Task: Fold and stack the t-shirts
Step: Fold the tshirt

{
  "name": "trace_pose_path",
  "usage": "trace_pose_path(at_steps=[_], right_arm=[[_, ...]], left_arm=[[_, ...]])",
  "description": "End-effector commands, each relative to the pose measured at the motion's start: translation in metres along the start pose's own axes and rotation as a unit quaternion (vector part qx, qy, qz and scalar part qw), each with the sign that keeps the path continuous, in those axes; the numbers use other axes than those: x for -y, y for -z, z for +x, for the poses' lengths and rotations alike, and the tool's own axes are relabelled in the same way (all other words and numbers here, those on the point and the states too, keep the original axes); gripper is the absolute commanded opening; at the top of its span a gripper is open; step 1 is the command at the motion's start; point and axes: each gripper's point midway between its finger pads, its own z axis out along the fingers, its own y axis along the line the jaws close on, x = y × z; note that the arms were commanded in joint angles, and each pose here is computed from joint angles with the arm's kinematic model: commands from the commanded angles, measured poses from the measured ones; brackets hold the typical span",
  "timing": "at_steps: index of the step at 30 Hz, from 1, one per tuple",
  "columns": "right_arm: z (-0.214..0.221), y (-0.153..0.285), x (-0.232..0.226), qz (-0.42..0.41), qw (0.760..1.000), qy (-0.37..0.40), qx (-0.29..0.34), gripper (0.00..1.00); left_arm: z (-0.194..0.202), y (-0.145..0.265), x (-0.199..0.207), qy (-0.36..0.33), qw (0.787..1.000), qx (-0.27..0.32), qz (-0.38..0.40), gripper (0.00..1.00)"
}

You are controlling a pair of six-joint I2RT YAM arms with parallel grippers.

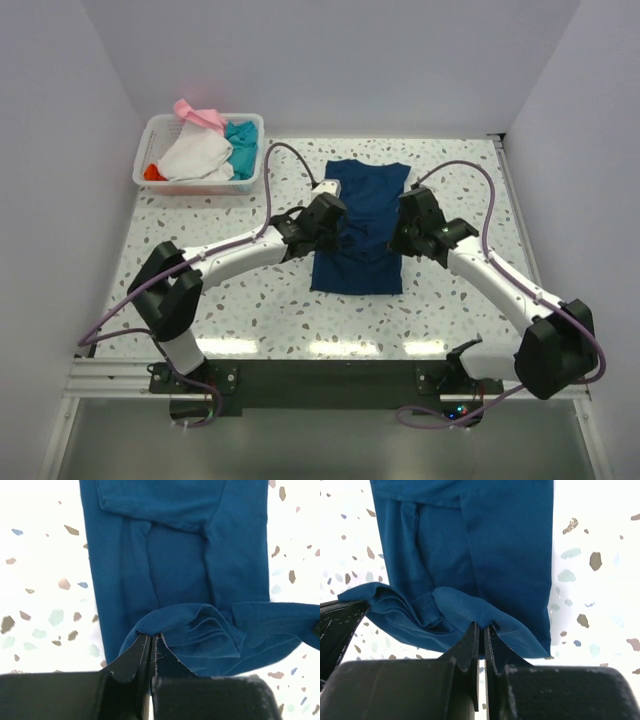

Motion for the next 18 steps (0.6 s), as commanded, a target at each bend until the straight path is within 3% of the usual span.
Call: trace_pose_path(at_steps=[1, 18], right_arm=[[-0.027, -0.002, -0.018, -0.029, 0.999, -0.004, 0.023, 0.00], [-0.051, -0.052, 0.009, -0.009, 0.999, -0.039, -0.004, 0.00]], left_arm=[[-0.035, -0.006, 0.009, -0.008, 0.999, 0.032, 0.017, 0.00], [-0.046, -0.065, -0.023, 0.001, 1.000, 0.001, -0.021, 0.00]])
